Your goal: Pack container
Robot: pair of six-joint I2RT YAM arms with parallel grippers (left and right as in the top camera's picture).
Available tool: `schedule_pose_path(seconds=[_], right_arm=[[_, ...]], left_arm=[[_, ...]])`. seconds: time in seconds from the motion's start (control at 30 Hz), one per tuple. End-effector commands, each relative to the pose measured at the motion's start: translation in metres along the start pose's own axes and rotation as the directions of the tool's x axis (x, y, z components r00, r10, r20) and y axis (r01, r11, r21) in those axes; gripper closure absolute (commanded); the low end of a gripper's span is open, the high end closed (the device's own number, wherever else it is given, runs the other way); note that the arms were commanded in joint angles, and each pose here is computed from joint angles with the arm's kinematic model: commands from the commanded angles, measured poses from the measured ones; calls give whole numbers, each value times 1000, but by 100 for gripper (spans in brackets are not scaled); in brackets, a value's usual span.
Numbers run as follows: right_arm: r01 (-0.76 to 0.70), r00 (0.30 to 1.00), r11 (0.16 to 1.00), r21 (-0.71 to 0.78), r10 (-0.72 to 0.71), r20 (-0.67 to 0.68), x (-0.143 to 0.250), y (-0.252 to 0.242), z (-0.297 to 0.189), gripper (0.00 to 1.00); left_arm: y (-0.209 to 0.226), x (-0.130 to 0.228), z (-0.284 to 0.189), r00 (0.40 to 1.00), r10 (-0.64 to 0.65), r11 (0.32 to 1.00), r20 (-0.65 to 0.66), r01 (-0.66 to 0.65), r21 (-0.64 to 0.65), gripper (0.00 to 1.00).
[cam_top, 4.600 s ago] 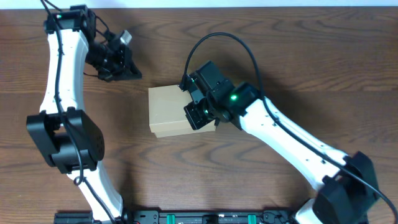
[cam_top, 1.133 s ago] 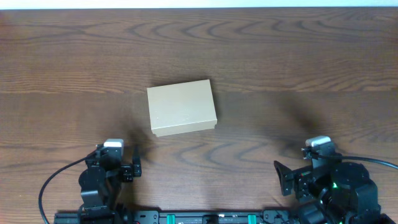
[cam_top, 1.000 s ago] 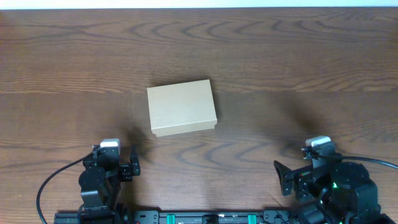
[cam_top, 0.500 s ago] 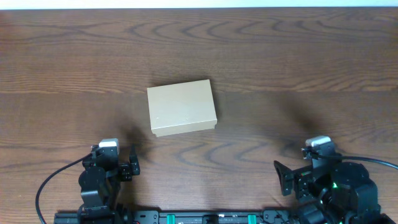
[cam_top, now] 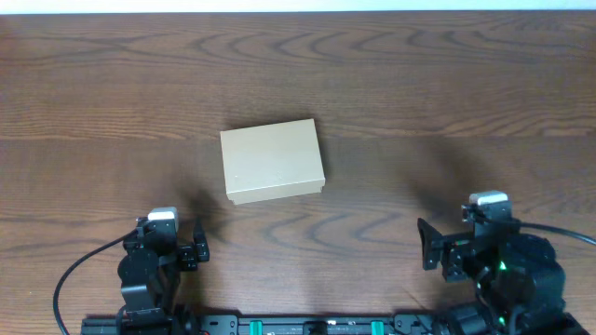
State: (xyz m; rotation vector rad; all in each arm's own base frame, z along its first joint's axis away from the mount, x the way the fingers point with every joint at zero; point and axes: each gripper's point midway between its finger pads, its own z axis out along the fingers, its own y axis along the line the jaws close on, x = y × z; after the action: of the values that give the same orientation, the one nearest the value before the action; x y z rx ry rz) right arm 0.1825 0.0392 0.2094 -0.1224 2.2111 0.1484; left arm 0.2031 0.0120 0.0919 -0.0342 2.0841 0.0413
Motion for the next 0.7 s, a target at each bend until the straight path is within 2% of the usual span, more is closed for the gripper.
schedule_pose_path(seconds=[0.0, 0.2, 0.37, 0.67], right_arm=[[-30, 1000, 997, 71, 30, 5, 12, -15, 16, 1], [-88, 993, 987, 135, 76, 90, 40, -36, 39, 1], [-85, 995, 979, 188, 72, 74, 66, -49, 51, 1], [-81, 996, 983, 167, 73, 57, 93, -47, 71, 1]], left_arm=[[2, 2, 1, 1000, -11, 1000, -1, 11, -12, 4], [2, 2, 1, 1000, -11, 1000, -1, 11, -12, 4], [2, 2, 1, 1000, -11, 1000, -1, 11, -12, 4], [2, 2, 1, 1000, -11, 1000, -1, 11, -12, 4]])
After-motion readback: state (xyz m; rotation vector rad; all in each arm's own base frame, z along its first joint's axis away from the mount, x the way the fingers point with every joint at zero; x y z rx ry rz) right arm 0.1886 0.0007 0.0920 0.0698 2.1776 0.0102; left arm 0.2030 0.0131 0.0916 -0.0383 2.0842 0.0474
